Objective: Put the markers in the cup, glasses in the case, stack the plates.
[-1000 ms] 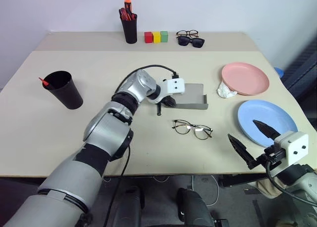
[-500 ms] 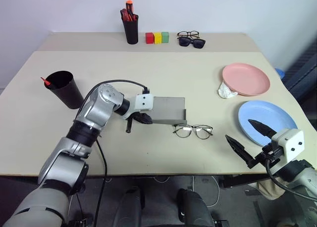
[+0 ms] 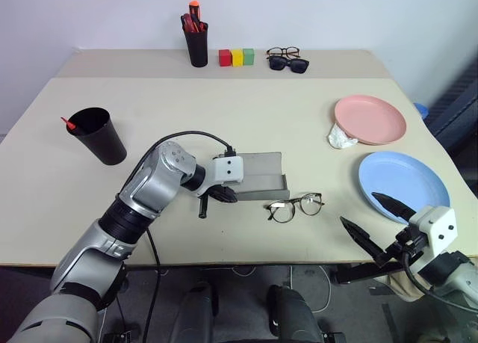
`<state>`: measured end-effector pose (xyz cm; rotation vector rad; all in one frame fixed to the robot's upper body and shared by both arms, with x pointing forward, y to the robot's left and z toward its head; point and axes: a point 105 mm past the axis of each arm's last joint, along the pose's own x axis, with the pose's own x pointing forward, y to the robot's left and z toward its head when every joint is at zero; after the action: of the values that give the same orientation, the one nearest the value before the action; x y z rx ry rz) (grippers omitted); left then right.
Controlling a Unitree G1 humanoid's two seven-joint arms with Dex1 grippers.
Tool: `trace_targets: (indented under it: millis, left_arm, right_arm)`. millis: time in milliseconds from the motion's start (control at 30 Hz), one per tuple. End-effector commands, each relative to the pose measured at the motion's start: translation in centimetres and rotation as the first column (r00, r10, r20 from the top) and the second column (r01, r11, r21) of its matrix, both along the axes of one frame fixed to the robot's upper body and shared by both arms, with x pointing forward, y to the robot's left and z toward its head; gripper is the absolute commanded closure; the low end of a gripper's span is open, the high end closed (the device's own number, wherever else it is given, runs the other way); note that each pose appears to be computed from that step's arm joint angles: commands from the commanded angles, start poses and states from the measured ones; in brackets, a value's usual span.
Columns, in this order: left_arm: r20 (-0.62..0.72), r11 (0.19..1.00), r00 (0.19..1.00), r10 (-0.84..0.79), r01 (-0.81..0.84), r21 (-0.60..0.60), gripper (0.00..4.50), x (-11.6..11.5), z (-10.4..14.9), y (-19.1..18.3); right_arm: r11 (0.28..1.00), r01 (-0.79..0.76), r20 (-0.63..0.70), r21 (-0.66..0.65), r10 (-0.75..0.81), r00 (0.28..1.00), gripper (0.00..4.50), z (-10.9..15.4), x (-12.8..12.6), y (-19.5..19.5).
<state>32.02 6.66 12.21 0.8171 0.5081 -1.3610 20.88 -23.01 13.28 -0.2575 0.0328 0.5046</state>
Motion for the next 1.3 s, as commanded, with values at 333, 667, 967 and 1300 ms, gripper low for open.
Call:
trace_targets:
  millis: [333,667,967,1300]
  left_arm:
    - [0.063,0.998,0.997,-0.038,0.041,-0.052,0.61,0.2,2.0,-1.0]
    - [0.220,0.994,0.974,0.057,-0.035,-0.106,0.61,-0.5,3.7,3.3]
    - [0.305,0.984,0.948,0.093,-0.041,-0.175,0.61,-4.7,0.5,8.0]
    - [0.262,0.987,0.954,0.147,-0.126,-0.098,0.61,-7.9,-3.0,9.0]
  right_arm:
    - [0.976,0.024,0.045,-0.215,-0.015,0.999,0.00,0.8,0.9,-0.3]
    - [0.758,-0.129,-0.042,-0.639,0.133,0.990,0.00,1.3,3.8,2.5]
    - [0.724,-0.329,-0.233,-0.607,0.233,0.944,0.00,3.1,6.2,6.2]
    - [0.641,-0.504,-0.409,-0.579,0.306,0.860,0.00,2.2,7.0,7.1]
